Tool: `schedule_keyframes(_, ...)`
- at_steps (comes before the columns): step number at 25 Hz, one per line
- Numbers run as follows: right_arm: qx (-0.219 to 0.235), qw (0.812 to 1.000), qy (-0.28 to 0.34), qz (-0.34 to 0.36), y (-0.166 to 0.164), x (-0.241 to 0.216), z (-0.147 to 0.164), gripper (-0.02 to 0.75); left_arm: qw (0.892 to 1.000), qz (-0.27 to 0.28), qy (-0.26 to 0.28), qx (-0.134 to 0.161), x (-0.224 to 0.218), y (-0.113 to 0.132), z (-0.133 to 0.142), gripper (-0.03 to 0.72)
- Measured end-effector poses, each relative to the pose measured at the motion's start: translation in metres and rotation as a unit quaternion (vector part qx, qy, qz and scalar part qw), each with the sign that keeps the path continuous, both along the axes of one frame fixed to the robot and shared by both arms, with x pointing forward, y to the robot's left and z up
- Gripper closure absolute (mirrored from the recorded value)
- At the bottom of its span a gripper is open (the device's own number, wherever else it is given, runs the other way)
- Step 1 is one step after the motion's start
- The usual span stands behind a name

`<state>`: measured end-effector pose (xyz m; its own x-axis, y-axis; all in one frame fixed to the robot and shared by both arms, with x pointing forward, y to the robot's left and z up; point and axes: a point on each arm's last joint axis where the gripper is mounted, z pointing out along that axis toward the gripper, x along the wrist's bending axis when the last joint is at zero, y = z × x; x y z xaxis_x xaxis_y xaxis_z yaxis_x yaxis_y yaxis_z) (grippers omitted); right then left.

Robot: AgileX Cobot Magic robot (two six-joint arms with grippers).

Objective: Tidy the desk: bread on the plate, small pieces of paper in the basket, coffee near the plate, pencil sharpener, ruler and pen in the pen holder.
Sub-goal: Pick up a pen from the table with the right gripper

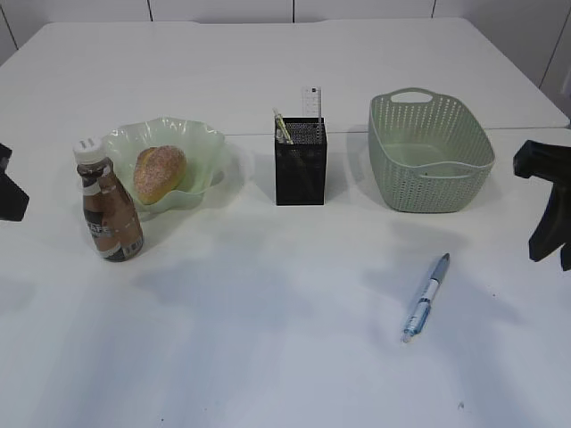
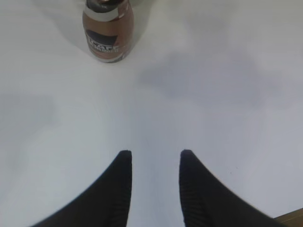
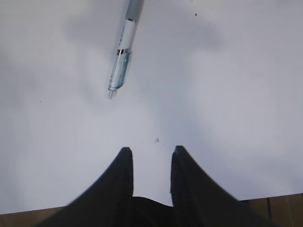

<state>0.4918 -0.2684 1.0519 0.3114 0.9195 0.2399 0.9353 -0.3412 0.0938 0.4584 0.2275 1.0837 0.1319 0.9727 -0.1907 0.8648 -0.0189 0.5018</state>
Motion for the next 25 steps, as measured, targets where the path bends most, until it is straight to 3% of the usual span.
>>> schedule_keyframes(12, 0.001, 1.0, -0.006, 0.002, 0.058, 0.03, -0.044, 0.503, 1.0, 0.001, -0.008, -0.002, 0.001, 0.0, 0.001, 0.45)
schedule_keyframes(25, -0.042, 0.998, -0.024, -0.03, 0.051, 0.036, -0.049, 0.503, 1.0, 0.001, -0.008, -0.002, 0.001, 0.0, 0.001, 0.449)
